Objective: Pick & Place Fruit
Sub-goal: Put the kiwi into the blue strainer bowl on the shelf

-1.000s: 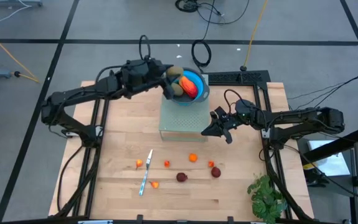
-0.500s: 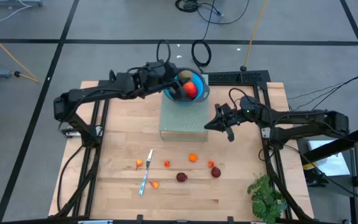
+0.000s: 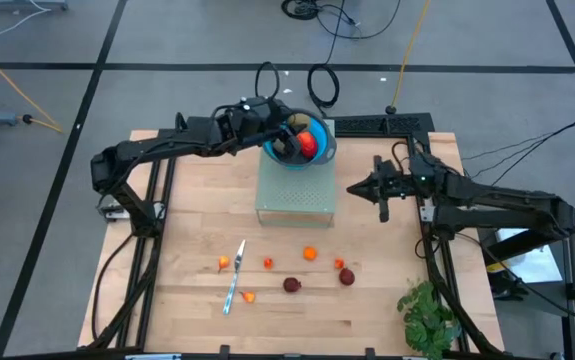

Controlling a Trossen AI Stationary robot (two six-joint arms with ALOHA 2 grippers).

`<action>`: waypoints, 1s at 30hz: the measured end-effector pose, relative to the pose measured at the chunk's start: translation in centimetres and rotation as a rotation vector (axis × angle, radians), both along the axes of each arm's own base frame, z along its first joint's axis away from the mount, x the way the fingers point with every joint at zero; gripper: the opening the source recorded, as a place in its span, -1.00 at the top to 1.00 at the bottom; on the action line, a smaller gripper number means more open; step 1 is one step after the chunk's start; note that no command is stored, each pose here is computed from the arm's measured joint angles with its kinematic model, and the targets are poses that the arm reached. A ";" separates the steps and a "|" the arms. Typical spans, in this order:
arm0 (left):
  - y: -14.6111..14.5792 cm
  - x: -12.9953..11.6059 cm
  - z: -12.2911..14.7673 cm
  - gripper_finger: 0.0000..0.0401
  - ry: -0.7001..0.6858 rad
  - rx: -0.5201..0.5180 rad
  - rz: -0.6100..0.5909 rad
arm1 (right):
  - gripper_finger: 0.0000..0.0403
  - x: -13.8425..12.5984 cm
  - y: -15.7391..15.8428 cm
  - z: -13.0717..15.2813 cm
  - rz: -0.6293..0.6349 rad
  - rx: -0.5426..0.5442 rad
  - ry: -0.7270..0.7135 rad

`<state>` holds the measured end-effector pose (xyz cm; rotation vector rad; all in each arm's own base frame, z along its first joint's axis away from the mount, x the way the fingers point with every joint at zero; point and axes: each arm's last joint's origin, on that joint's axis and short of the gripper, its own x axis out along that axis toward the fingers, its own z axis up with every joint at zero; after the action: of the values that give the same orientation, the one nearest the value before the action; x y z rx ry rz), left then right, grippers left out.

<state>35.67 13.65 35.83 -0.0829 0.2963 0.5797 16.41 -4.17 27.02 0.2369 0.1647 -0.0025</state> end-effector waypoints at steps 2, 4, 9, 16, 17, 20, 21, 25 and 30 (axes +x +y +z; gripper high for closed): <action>0.0 0.0 0.0 0.07 0.001 -0.004 0.001 | 1.00 -0.7 0.2 0.2 -0.023 -0.013 -0.001; 0.0 0.0 -0.1 0.07 0.007 -0.006 0.001 | 1.00 -1.4 0.3 0.4 -0.046 -0.023 0.002; -0.1 -0.1 -0.3 0.07 0.020 -0.029 0.007 | 1.00 -2.8 0.7 0.8 -0.077 -0.033 -0.010; -0.1 -0.2 -0.7 0.07 0.043 -0.066 0.016 | 1.00 -4.2 1.0 0.8 -0.104 -0.030 0.002; -0.2 -0.2 -0.7 0.07 0.048 -0.069 0.016 | 1.00 -4.3 1.0 0.8 -0.107 -0.026 0.007; -0.3 -0.2 -0.9 0.07 0.065 -0.082 0.016 | 1.00 -4.8 1.2 0.7 -0.109 -0.019 0.015; -0.4 -0.2 -1.0 0.07 0.066 -0.090 0.017 | 1.00 -5.0 1.2 0.7 -0.109 -0.013 0.020; -1.0 0.0 -1.0 0.07 0.069 -0.096 0.002 | 1.00 -5.6 1.4 0.5 -0.131 -0.002 0.042; -2.2 0.4 -1.0 0.07 0.072 -0.095 -0.031 | 1.00 -6.2 1.5 0.2 -0.132 0.003 0.063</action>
<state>36.03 11.44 34.79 -0.1489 0.3944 0.5383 10.24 -2.62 27.26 0.2501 0.2113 -0.1413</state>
